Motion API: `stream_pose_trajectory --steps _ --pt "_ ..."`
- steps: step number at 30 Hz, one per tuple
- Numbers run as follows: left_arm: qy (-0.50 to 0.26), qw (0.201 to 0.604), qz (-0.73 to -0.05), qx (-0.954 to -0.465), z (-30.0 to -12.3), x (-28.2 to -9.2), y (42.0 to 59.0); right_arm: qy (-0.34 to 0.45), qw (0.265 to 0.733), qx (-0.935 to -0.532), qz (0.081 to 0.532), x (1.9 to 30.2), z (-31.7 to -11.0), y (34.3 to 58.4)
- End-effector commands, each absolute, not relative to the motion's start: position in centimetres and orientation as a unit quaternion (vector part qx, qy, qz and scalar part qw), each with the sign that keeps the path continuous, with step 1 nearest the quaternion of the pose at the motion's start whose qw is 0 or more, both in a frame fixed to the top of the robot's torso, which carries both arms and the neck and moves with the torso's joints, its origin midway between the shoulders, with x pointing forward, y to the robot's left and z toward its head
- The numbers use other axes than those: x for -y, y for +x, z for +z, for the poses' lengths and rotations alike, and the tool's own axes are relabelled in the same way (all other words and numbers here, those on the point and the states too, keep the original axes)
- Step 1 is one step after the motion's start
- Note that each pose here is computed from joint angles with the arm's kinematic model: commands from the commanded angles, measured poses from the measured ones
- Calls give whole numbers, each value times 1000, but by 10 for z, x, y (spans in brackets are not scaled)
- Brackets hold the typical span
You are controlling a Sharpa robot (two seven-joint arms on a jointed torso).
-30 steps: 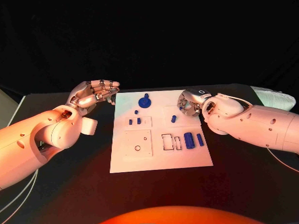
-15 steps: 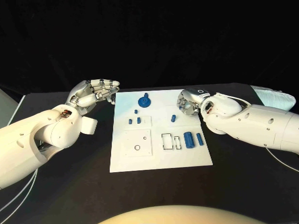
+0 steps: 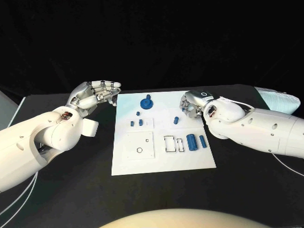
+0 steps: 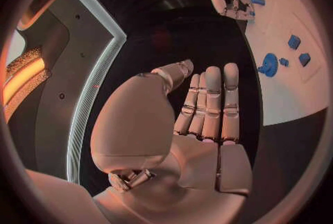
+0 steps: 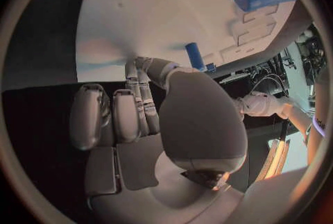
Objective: Assemble the parts on the task board
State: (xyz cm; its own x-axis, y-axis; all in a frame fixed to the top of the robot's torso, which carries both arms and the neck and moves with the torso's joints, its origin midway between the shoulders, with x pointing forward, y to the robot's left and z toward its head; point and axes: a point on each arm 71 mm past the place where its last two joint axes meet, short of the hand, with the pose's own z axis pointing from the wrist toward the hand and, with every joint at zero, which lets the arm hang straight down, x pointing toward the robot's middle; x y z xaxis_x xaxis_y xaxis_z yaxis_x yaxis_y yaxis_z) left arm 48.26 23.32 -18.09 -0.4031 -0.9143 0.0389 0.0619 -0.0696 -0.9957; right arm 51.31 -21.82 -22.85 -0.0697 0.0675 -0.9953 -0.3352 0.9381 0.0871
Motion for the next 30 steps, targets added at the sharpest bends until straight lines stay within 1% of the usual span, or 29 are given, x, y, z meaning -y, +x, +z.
stream_pose_trajectory --steps 1,9,14,19,23,30 --pt "-379 395 -627 -555 -180 -234 483 -85 706 -686 158 218 -221 511" --pt "-382 399 -623 -553 -182 -237 485 -63 722 -663 185 219 -210 505" --pt "-384 401 -621 -553 -182 -238 485 -53 726 -656 198 221 -202 501" --pt "-384 402 -621 -552 -183 -238 486 -46 725 -653 217 217 -195 492" --pt "-385 400 -622 -552 -183 -237 485 -49 718 -652 240 205 -191 481" --pt "-385 395 -625 -553 -185 -233 483 -78 697 -653 286 169 -191 458"
